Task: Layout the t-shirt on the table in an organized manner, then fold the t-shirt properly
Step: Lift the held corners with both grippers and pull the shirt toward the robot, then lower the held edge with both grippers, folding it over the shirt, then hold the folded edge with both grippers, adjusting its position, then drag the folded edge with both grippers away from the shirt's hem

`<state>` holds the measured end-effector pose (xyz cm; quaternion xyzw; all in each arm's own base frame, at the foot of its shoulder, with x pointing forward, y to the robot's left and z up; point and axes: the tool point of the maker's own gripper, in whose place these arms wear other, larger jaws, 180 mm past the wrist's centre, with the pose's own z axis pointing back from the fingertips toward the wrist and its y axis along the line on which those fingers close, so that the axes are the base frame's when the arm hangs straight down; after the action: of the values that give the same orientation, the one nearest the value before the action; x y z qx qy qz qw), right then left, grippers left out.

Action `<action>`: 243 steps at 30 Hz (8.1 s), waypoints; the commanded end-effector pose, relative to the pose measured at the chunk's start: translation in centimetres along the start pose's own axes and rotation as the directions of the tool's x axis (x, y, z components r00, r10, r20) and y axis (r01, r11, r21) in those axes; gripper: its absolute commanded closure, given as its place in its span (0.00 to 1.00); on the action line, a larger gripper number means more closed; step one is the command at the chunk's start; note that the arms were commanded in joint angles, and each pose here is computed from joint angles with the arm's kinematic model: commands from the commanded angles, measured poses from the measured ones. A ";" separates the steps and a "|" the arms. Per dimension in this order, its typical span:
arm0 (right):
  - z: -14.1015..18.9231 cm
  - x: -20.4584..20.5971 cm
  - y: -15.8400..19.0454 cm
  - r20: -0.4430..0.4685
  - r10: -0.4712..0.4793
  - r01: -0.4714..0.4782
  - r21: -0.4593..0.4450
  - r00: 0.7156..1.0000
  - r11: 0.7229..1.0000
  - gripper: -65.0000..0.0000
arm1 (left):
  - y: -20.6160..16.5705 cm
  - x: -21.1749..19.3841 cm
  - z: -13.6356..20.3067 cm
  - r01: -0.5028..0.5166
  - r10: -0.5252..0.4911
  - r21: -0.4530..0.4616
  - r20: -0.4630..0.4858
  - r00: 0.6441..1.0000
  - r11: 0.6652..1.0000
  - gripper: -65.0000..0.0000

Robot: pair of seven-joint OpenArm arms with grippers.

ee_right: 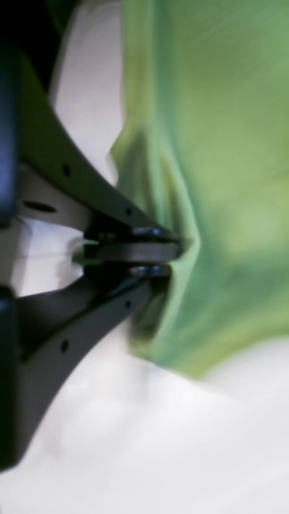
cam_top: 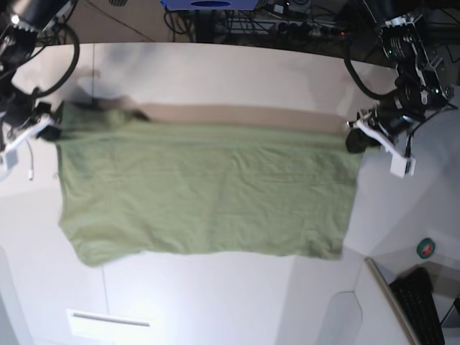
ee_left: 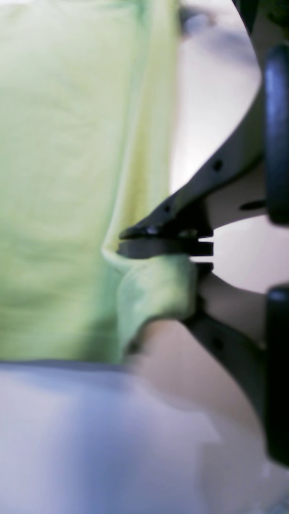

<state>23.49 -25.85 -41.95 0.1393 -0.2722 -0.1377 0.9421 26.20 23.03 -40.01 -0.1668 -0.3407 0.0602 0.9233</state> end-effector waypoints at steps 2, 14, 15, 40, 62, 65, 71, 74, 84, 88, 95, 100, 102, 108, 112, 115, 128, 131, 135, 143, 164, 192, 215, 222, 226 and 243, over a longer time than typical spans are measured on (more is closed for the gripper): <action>1.5 7.3 -0.3 0.133 0.004 0.001 -0.033 0.991 0.999 1.00 | -2.2 6.3 -0.7 0.055 -0.052 -0.029 0.093 0.994 0.998 1.00; 12.7 37.8 4.5 0.581 0.132 -0.154 -0.010 0.803 0.988 1.00 | -19.1 37.0 -0.4 0.123 0.003 -0.291 0.396 0.918 0.949 1.00; 14.5 39.4 4.9 0.619 0.154 -0.173 -0.030 0.770 0.985 1.00 | -20.3 38.8 0.5 0.131 0.015 -0.313 0.425 0.905 0.941 1.00; -1.1 9.7 -1.6 0.186 0.032 -0.024 -0.041 0.982 0.999 1.00 | -9.4 10.0 -7.3 -0.065 0.075 -0.144 0.070 0.995 0.987 1.00; 2.4 -9.0 -3.6 -0.085 -0.027 0.020 -0.084 0.996 0.996 1.00 | -2.5 -7.8 -0.5 -0.031 0.040 0.044 -0.218 0.975 0.999 1.00; 2.8 -9.4 -3.1 -0.086 -0.027 0.020 -0.081 0.996 0.996 1.00 | -2.9 -8.5 0.3 -0.020 0.029 0.042 -0.222 0.975 0.999 1.00; 5.3 -6.7 -2.3 -0.048 -0.001 -0.005 -0.115 0.999 0.993 1.00 | -3.9 -7.6 1.2 0.013 -0.008 0.027 -0.189 0.982 1.000 1.00; 4.9 -4.3 -1.8 -0.020 0.017 -0.020 -0.107 1.000 0.994 1.00 | -4.5 -5.9 0.5 0.007 -0.005 0.013 -0.153 0.988 1.000 1.00; 2.3 1.5 -2.1 0.005 -0.060 0.061 -0.073 0.998 0.996 1.00 | -5.2 -3.2 -3.5 -0.080 0.077 -0.023 -0.122 0.990 0.997 1.00; 0.8 2.5 -3.0 -0.018 -0.110 0.109 -0.054 0.994 0.993 1.00 | -5.0 -2.6 -4.7 -0.104 0.100 -0.026 -0.126 0.987 0.994 1.00; -1.1 4.3 -2.8 -0.018 -0.090 0.089 -0.030 0.996 0.996 1.00 | -3.8 -1.0 -4.8 -0.165 0.164 -0.007 -0.078 0.983 0.986 1.00; -3.1 4.7 -1.5 -0.033 -0.053 0.053 0.002 0.998 0.999 1.00 | -3.0 -0.8 -4.7 -0.185 0.185 0.008 -0.066 0.980 0.983 1.00; -3.7 4.7 -1.4 -0.040 -0.069 0.069 0.009 0.997 0.998 1.00 | -3.1 -0.9 -4.7 -0.181 0.181 0.007 -0.069 0.981 0.983 1.00; -4.0 5.7 -1.2 -0.014 -0.076 0.076 0.018 0.997 0.997 1.00 | -3.0 0.2 -4.8 -0.177 0.177 0.008 -0.050 0.983 0.984 1.00; -4.1 6.3 -1.3 -0.007 -0.107 0.107 0.008 0.994 0.994 1.00 | -3.1 1.3 -5.3 -0.182 0.182 0.000 -0.039 0.982 0.983 1.00; -4.1 7.1 -0.9 0.006 -0.105 0.105 0.016 0.994 0.994 1.00 | -3.0 1.2 -5.7 -0.192 0.192 -0.001 -0.047 0.980 0.981 1.00; -4.1 8.8 -0.2 0.035 -0.098 0.097 0.033 0.995 0.995 1.00 | -3.0 1.7 -5.7 -0.193 0.193 -0.002 -0.034 0.981 0.981 1.00; -4.6 8.6 -0.2 0.018 -0.118 0.117 0.039 0.993 0.992 1.00 | -3.1 2.3 -5.8 -0.191 0.191 -0.007 -0.025 0.981 0.982 1.00; -5.1 8.3 -0.3 0.008 -0.134 0.133 0.045 0.991 0.990 1.00 | -2.9 2.2 -6.2 -0.204 0.203 -0.007 -0.032 0.979 0.979 1.00; -6.0 8.3 1.3 -0.003 -0.059 0.059 0.055 0.998 0.997 1.00 | -2.6 3.4 -6.5 -0.216 0.217 -0.007 0.025 0.976 0.976 1.00; -6.2 8.8 1.3 0.022 -0.046 0.045 0.050 0.999 0.998 1.00 | -2.4 4.0 -7.5 -0.241 0.241 -0.013 0.026 0.970 0.971 1.00; -6.2 9.6 1.8 0.035 -0.039 0.037 0.059 0.999 0.998 1.00 | -0.8 3.4 -8.2 -0.329 0.327 0.048 0.038 0.944 0.943 1.00; -7.1 8.5 1.4 -0.008 -0.075 0.075 0.060 0.997 0.995 0.94 | -0.7 3.5 -8.6 -0.340 0.339 0.046 0.034 0.940 0.939 1.00; -6.3 9.4 1.6 0.027 -0.055 0.053 0.065 0.998 0.996 0.48 | 2.7 4.7 -6.8 -0.454 0.442 0.069 0.134 0.887 0.889 0.50; -3.8 10.7 1.8 0.134 -0.031 0.024 0.056 0.991 0.998 0.48 | 4.4 6.4 -4.8 -0.471 0.447 0.074 0.216 0.868 0.879 0.46; -0.6 1.3 0.4 0.213 -0.207 0.208 0.015 0.955 0.978 0.73 | 2.5 -2.2 0.3 -0.203 0.194 0.069 0.120 0.974 0.977 0.99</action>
<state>24.16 -25.27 -42.67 0.1504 -0.3364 -0.2580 0.8931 23.02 24.52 -43.51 -0.1579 -0.3419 0.1824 0.9082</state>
